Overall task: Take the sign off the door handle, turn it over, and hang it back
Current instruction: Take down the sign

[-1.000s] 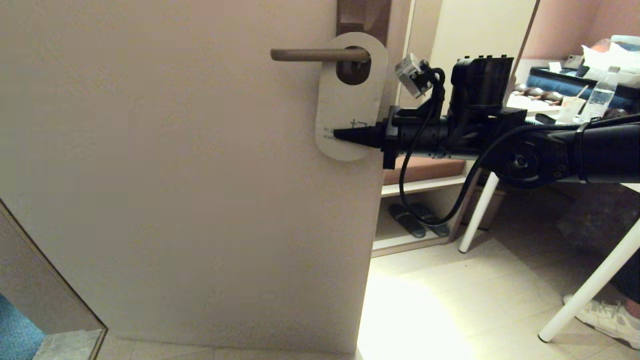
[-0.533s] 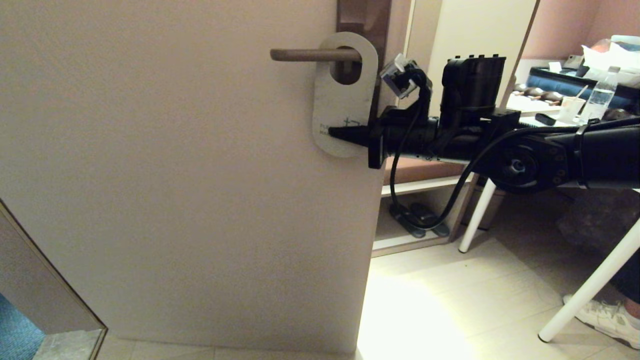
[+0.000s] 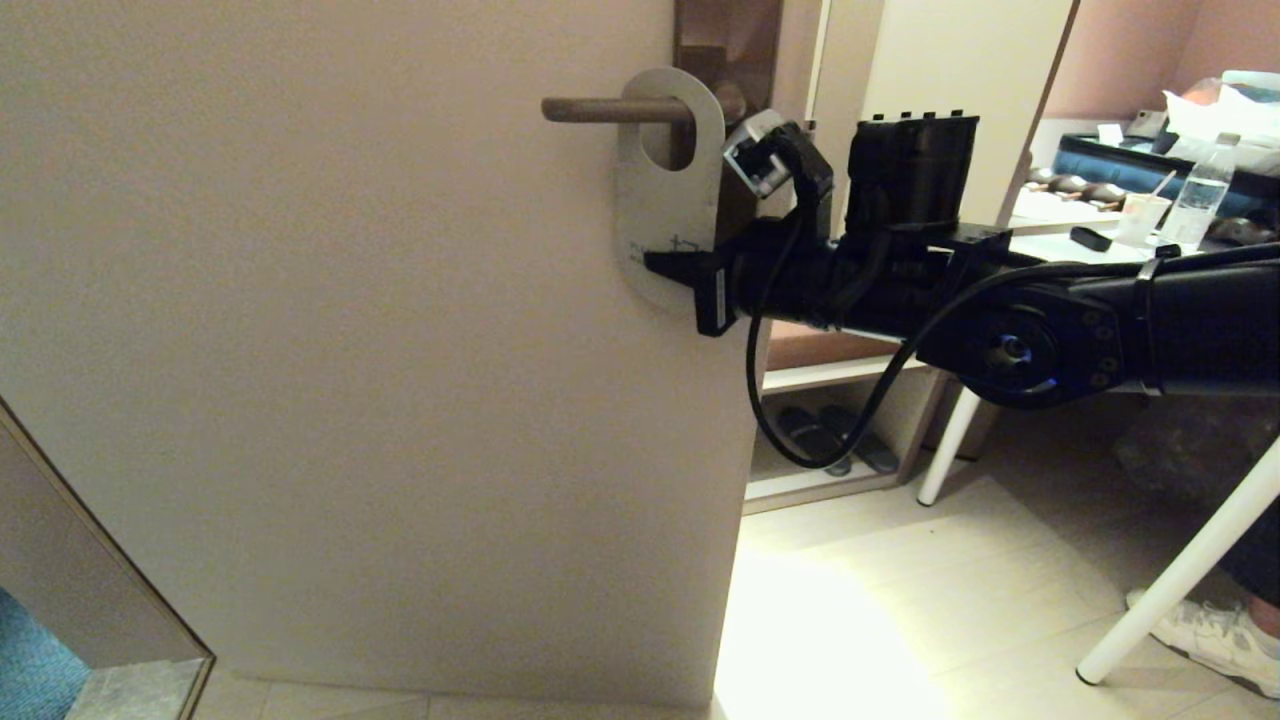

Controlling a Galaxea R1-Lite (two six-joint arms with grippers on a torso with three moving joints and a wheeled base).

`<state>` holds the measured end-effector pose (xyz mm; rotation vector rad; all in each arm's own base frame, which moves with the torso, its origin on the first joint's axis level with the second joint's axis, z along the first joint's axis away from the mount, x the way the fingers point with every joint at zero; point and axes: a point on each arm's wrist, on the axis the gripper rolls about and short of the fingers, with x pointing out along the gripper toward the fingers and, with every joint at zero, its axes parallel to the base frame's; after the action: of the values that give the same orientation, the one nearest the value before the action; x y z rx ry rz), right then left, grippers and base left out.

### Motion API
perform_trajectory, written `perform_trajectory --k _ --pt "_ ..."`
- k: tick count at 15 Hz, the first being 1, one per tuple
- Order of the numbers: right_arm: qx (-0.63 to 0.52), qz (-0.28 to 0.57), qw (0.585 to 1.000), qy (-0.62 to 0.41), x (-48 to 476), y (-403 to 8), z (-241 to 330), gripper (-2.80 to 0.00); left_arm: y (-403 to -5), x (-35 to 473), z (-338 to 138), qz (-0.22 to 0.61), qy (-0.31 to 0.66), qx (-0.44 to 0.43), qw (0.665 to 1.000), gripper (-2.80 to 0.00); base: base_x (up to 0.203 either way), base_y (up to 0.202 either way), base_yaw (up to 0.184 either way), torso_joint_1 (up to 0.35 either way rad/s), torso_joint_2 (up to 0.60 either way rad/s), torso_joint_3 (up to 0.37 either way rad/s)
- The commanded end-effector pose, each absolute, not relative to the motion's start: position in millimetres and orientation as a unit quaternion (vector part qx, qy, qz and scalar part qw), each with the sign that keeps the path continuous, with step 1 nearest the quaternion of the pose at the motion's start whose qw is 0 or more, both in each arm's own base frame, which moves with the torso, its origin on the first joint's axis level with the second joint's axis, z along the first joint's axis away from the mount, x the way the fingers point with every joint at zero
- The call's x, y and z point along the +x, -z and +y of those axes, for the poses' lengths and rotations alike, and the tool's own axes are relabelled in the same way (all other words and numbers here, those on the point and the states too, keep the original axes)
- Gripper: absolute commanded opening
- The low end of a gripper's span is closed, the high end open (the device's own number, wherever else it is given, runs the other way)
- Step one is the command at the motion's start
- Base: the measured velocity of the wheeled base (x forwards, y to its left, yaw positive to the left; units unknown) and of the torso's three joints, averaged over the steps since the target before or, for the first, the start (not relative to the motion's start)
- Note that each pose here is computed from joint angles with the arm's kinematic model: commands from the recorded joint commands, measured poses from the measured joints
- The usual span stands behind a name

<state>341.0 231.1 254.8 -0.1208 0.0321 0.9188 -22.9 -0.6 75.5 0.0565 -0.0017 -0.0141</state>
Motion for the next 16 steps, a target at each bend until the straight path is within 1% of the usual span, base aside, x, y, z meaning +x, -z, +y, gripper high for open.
perform_trajectory --k 1,5,9,11,16 --pt "-0.052 0.016 0.895 -0.442 336 -256 240 -2.8 -75 -23 -1 0.0 0.007 0.028 1.0 -2.8 0.0 0.0 0.0 0.0 0.0 0.0" --pt "-0.022 0.027 0.906 -0.421 328 -256 259 -2.8 -75 -23 -1 0.0 0.007 0.028 1.0 -2.8 0.0 0.0 0.0 0.0 0.0 0.0" --pt "0.003 -0.002 0.906 -0.422 325 -257 277 -2.8 -75 -23 -1 0.0 0.007 0.028 1.0 -2.8 0.0 0.0 0.0 0.0 0.0 0.0" --pt "0.01 0.003 0.917 -0.4 322 -253 285 -2.8 -75 -23 -1 0.0 0.007 0.028 1.0 -2.8 0.0 0.0 0.0 0.0 0.0 0.0" --pt "0.011 0.004 0.926 -0.378 320 -251 291 -2.8 -75 -23 -1 0.0 0.007 0.028 1.0 -2.8 0.0 0.0 0.0 0.0 0.0 0.0"
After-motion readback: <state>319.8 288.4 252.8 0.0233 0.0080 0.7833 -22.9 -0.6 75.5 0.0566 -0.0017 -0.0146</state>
